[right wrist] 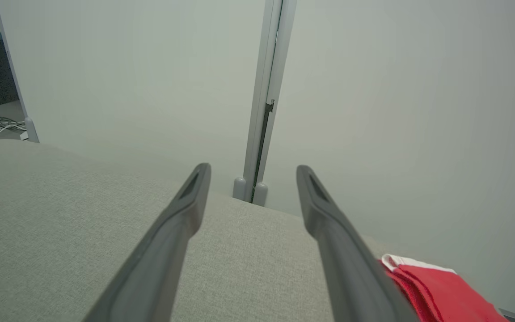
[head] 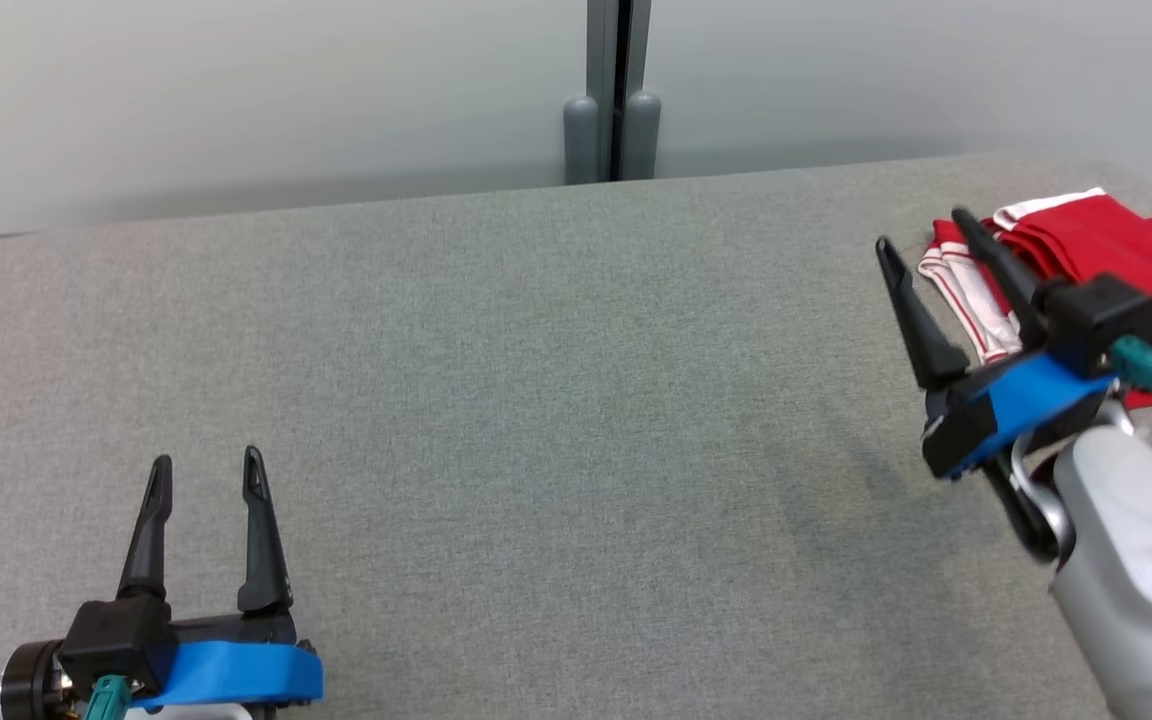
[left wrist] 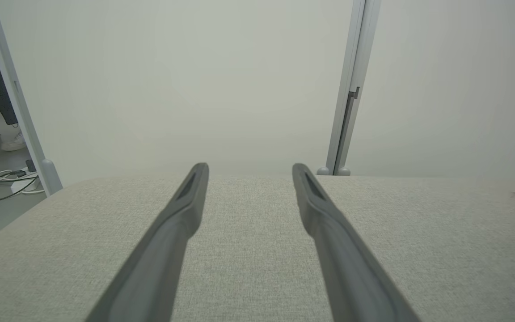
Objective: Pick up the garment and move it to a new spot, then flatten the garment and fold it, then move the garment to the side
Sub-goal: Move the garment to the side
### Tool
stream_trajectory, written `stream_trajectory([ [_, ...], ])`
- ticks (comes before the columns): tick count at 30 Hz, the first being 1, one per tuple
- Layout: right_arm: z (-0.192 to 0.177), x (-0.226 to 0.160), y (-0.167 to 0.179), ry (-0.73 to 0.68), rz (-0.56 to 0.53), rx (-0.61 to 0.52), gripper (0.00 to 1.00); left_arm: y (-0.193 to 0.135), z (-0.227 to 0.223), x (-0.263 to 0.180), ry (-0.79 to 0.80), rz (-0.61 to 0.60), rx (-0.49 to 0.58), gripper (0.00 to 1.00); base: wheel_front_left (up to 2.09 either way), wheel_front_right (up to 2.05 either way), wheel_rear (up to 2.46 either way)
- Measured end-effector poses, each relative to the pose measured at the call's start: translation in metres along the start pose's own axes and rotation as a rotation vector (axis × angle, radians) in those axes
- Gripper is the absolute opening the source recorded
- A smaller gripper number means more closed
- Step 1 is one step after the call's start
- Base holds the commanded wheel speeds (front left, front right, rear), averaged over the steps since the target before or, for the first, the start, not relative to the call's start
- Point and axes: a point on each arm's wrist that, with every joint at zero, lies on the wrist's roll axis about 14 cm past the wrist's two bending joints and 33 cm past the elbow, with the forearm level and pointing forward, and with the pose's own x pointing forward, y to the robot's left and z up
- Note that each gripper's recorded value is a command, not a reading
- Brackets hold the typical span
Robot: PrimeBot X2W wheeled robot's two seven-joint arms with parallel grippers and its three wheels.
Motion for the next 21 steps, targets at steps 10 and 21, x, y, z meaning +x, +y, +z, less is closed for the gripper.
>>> stream_trajectory([
  [10,-0.018,-0.056,0.009,0.011,-0.073,0.098,1.00,-0.005,0.000,-0.010,0.006,-0.019,-0.010,1.00,0.00,0.00,0.00],
  [21,-0.021,-0.096,0.020,-0.007,-0.147,0.153,1.00,-0.012,0.001,-0.014,0.006,-0.039,-0.015,1.00,0.00,0.00,0.00],
])
